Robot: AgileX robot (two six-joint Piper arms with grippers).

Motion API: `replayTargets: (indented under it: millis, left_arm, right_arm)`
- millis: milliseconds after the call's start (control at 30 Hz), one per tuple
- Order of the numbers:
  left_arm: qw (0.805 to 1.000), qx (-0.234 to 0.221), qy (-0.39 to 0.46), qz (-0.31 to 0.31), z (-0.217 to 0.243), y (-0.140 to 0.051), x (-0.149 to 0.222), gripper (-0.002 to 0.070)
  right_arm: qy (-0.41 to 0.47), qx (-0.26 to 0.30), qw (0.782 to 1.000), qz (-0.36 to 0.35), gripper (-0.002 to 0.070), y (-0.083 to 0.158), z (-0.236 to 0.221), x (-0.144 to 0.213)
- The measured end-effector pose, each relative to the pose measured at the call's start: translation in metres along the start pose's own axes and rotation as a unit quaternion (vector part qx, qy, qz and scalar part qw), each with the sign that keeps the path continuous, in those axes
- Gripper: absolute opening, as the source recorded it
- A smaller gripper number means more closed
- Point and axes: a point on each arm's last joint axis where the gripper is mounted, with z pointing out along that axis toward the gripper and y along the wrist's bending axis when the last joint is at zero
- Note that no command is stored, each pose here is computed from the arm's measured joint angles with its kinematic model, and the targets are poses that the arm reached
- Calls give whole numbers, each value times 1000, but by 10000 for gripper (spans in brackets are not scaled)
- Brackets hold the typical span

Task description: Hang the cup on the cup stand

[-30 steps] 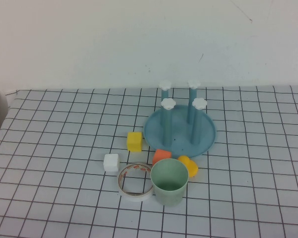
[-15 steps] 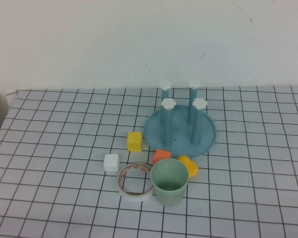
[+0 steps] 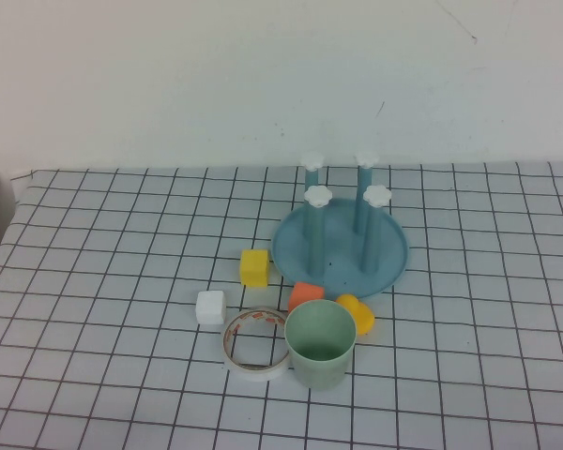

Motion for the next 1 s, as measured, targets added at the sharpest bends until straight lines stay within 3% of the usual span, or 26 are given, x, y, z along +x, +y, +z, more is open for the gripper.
replayTargets:
  millis: [100,200,233,267,367,467,600,667,733,833,1000]
  left_arm:
    - [1000,-4,-2,4,0,1,0,-2]
    - [978,40,-30,-203,0,-6,-6,-2]
    - [953,59,-42,-294,-1,-8,-10,-2]
    - [916,79,-54,-390,-1,-9,-14,-2]
    - [846,105,-75,-517,-3,-9,-21,-2]
    - [824,111,-85,-549,-3,-8,-23,-2]
    - [816,111,-96,-560,-4,-7,-25,-2]
    - [819,109,-102,-555,-4,-6,-26,-2]
    - [834,107,-104,-532,-4,-6,-26,-2]
    - [871,115,-91,-468,-6,-10,-28,-2]
    - [942,142,0,-305,-10,-22,-61,-2]
  right_arm:
    - [0,-1,1000,2,0,0,0,0]
    - [4,-30,997,72,0,6,0,0]
    - [9,-47,992,114,0,9,0,1]
    - [16,-62,986,151,0,12,-1,2]
    - [41,-118,950,285,0,22,-2,2]
    - [52,-146,925,347,0,27,-3,1]
    - [52,-153,917,364,0,29,-4,0]
    - [43,-153,916,369,0,28,-4,-1]
    - [31,-151,917,369,0,27,-3,-3]
    - [22,-150,929,338,0,26,-3,-4]
    - [13,-151,948,280,0,26,-3,-4]
